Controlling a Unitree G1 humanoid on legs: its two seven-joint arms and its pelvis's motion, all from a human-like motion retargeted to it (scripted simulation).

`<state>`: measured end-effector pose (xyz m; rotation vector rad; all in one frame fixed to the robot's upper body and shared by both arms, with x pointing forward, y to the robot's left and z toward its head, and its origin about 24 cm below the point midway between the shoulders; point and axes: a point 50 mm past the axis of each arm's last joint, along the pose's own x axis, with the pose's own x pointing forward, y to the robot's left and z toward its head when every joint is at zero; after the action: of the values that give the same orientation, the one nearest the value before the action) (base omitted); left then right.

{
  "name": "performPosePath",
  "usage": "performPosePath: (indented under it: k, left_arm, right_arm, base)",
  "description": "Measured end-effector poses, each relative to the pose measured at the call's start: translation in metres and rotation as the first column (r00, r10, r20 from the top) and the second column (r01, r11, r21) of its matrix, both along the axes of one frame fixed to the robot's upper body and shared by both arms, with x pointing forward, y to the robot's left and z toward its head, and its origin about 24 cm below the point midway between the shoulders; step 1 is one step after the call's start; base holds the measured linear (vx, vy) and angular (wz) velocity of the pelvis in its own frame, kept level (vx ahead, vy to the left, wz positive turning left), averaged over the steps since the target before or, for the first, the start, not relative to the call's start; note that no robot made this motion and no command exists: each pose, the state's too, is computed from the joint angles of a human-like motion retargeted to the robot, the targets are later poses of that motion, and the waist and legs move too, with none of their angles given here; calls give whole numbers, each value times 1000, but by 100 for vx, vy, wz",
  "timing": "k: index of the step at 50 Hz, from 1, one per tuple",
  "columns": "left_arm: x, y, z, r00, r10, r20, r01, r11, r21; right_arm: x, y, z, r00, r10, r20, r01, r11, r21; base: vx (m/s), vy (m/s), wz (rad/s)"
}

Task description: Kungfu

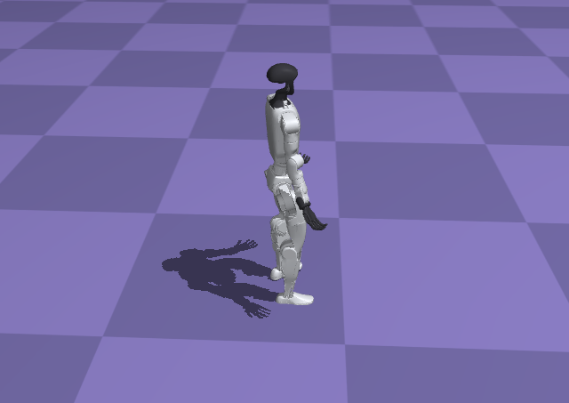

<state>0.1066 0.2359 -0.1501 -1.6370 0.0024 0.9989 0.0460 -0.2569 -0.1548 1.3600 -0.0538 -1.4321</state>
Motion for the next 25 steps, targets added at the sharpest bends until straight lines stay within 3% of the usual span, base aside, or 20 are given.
performPosePath:
  k: [5,8,12,20,25]
  left_arm:
    - [3,23,6,963,268,25,-267,963,-32]
    - [-5,32,6,919,394,26,-392,918,-55]
    - [-17,38,5,895,446,-2,-446,894,-50]
    - [-27,46,6,943,326,-64,-323,945,47]
    - [-37,55,7,964,69,-259,-20,982,187]
  right_arm:
    - [2,-4,1,970,-224,98,222,975,33]
    - [4,-8,2,952,-283,118,279,959,50]
    - [7,-14,4,947,-295,128,290,956,49]
    - [-14,-16,2,975,-220,36,219,976,21]
    - [-36,-19,1,988,-49,-147,51,999,6]
  base:
    - [-13,0,7]
    - [-10,6,-36]
    - [-6,9,-35]
    - [-2,2,-3]
    - [-1,2,1]
